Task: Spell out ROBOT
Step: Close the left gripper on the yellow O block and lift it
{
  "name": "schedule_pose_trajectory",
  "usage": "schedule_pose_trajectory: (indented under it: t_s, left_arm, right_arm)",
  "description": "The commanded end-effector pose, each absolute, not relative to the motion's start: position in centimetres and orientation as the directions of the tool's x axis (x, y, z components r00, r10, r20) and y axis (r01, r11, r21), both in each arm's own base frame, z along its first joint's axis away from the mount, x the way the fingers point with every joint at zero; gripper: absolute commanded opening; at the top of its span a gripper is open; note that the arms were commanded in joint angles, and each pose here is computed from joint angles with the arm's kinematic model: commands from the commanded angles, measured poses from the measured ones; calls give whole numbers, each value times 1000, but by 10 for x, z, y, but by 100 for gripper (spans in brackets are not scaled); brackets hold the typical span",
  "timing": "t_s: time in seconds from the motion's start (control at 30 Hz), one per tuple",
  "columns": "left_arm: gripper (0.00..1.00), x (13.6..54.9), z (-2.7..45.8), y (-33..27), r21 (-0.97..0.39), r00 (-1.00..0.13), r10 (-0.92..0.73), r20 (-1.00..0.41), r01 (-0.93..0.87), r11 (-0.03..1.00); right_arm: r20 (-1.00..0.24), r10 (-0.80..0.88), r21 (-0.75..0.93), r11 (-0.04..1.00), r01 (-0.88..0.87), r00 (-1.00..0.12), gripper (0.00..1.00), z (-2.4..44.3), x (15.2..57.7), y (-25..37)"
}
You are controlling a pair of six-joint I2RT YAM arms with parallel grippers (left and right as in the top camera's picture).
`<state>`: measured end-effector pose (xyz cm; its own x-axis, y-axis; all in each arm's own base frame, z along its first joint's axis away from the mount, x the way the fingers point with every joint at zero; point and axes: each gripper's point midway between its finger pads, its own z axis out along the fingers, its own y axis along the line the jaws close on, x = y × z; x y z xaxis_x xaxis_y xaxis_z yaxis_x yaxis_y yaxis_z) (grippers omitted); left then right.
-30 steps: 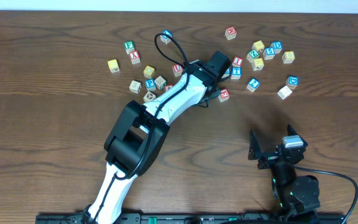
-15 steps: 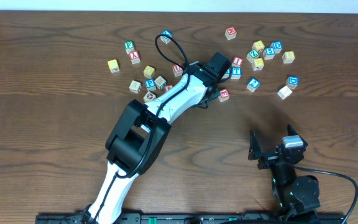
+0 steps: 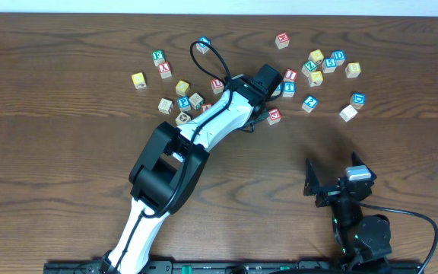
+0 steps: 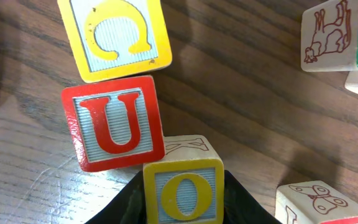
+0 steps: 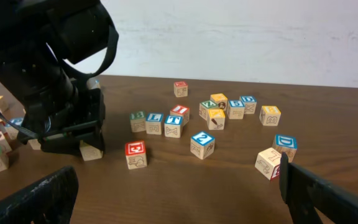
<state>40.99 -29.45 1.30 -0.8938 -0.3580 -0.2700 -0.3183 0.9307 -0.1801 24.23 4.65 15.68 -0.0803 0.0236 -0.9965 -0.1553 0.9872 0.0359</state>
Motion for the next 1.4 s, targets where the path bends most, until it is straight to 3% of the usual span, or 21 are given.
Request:
schedule_pose_trajectory:
  t_s: [0.0, 0.4, 0.67, 0.97, 1.23, 1.37]
  left_arm:
    - [31, 414, 11, -292, -155, -900, -321, -295, -287, 945]
    - [27, 417, 82, -294, -179, -905, -166, -393, -101, 979]
    - [26, 387, 126, -271, -140, -920, -127, -370, -81, 987]
    - [19, 333, 108, -238, 29, -976, -96, -198, -104, 994]
    - [8, 301, 75, -225, 132, -989, -75, -125, -92, 987]
    - [8, 291, 58, -214, 177, -988, -97, -116, -117, 977]
  right_arm:
    - [-996, 15, 28, 988, -152, -85, 99, 155, 243, 45]
    - [-996, 15, 28, 988, -152, -85, 99, 155, 243, 45]
    - [-996, 15, 28, 988, -152, -85, 99, 155, 243, 45]
    - [-996, 15, 28, 988, -152, -85, 99, 155, 243, 45]
    - [-996, 15, 28, 988, -152, -85, 99, 155, 243, 45]
    - [-996, 15, 28, 988, -152, -85, 99, 155, 243, 45]
